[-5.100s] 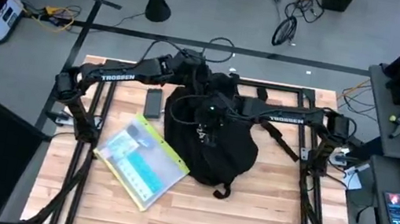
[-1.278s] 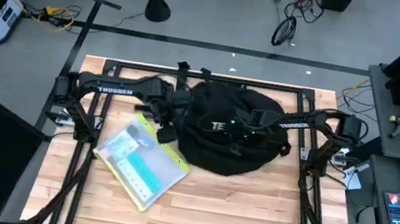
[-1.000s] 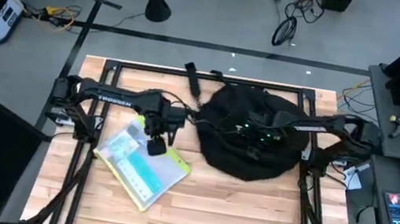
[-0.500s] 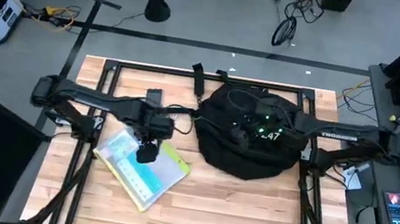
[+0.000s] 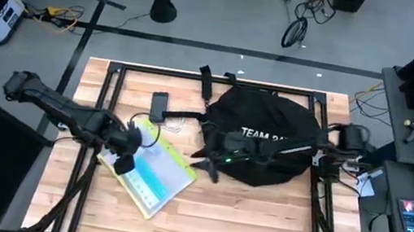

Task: Unpack backpack
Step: Open the green zip bag

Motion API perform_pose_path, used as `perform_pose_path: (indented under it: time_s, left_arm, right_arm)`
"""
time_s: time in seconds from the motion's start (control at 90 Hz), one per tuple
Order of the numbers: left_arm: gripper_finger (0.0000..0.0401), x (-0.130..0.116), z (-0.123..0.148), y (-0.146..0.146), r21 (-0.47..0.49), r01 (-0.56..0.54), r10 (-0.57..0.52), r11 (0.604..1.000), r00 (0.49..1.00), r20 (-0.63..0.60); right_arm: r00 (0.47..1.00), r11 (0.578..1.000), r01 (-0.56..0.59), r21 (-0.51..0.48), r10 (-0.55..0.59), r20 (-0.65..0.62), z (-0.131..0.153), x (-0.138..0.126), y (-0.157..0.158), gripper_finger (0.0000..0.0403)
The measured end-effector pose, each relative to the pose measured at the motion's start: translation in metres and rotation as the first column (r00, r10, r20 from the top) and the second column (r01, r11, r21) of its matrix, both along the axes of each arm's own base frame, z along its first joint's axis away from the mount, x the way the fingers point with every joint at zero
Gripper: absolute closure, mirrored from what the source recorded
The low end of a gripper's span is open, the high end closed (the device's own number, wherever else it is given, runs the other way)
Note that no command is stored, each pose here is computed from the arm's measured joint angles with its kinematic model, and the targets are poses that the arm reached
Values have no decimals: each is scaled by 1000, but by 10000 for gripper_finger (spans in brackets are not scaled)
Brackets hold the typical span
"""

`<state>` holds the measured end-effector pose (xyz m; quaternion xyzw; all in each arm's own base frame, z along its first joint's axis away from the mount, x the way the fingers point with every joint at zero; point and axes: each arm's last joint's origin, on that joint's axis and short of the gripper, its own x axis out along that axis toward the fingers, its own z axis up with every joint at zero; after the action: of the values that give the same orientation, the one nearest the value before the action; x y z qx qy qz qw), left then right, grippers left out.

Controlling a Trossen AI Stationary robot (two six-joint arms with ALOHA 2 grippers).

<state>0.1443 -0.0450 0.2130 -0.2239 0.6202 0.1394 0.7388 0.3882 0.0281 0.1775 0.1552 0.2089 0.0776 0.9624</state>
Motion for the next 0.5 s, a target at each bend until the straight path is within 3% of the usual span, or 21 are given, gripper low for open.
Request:
perform_pose_path:
  time_s: [0.133, 0.244, 0.5]
  left_arm:
    - [193, -10, -23, -1, 62, 0, 3, 998, 999, -48]
    - [193, -14, -41, -3, 56, 15, -13, 998, 999, -41]
    - [193, -4, -58, -14, -60, 0, 8, 998, 990, 138]
  right_arm:
    - [991, 983, -83, -164, 64, -115, -9, 39, 16, 245]
    - [980, 958, -128, -256, 83, -180, -8, 66, 29, 245]
    - [938, 942, -201, -269, 106, -331, -20, 84, 41, 245]
